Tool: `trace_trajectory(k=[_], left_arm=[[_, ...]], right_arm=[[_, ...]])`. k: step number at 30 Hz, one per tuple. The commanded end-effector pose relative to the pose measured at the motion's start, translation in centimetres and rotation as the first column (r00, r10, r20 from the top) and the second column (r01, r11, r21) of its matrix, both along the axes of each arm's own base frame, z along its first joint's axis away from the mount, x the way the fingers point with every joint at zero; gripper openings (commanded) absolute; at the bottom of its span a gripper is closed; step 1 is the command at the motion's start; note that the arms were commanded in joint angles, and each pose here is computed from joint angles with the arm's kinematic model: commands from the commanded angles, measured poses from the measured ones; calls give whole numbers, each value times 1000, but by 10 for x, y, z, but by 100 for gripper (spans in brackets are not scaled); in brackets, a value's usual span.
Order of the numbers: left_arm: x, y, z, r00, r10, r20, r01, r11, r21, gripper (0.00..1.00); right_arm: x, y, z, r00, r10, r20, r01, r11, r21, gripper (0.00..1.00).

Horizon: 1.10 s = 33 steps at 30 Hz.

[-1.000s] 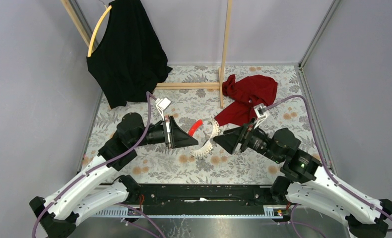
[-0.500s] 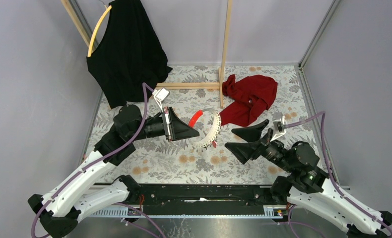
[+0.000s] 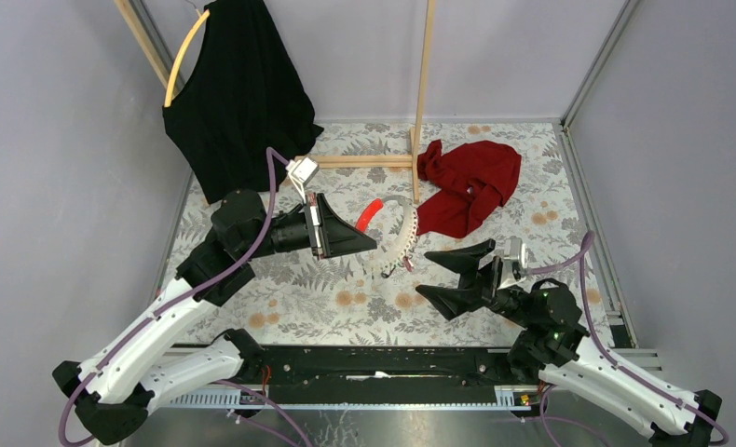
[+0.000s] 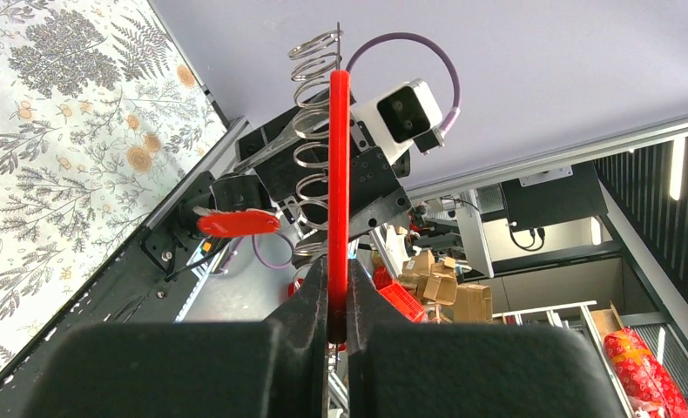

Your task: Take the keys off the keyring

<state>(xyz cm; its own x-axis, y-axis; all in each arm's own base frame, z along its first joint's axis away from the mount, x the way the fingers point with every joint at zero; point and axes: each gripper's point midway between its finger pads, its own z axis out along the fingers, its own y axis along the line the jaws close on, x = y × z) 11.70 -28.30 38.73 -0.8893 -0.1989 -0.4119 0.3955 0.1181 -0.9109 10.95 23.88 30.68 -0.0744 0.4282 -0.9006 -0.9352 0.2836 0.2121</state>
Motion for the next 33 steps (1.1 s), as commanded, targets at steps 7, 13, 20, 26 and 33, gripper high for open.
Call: trace_trajectory(k=[7,13,20,26,33], left_arm=[[-1,3,38,998,16,61,-11,997,-79,0],[1,2,38,998,17,61,-12,997,-77,0],[2,1,39,998,15,60,-11,997,-75,0],[2,0,39,998,15,62,-10,997,-76,0],[1,0,39,998,13,62,-8,997,-79,0]], right_arm=[[-3,2,36,982,-11,190,4,999,35,74],[-2,10,41,979,7,204,-14,999,30,71],[3,15,48,978,6,208,-12,999,29,66],[1,23,49,980,43,194,-47,999,18,57],[0,26,51,981,63,184,-68,998,18,53]])
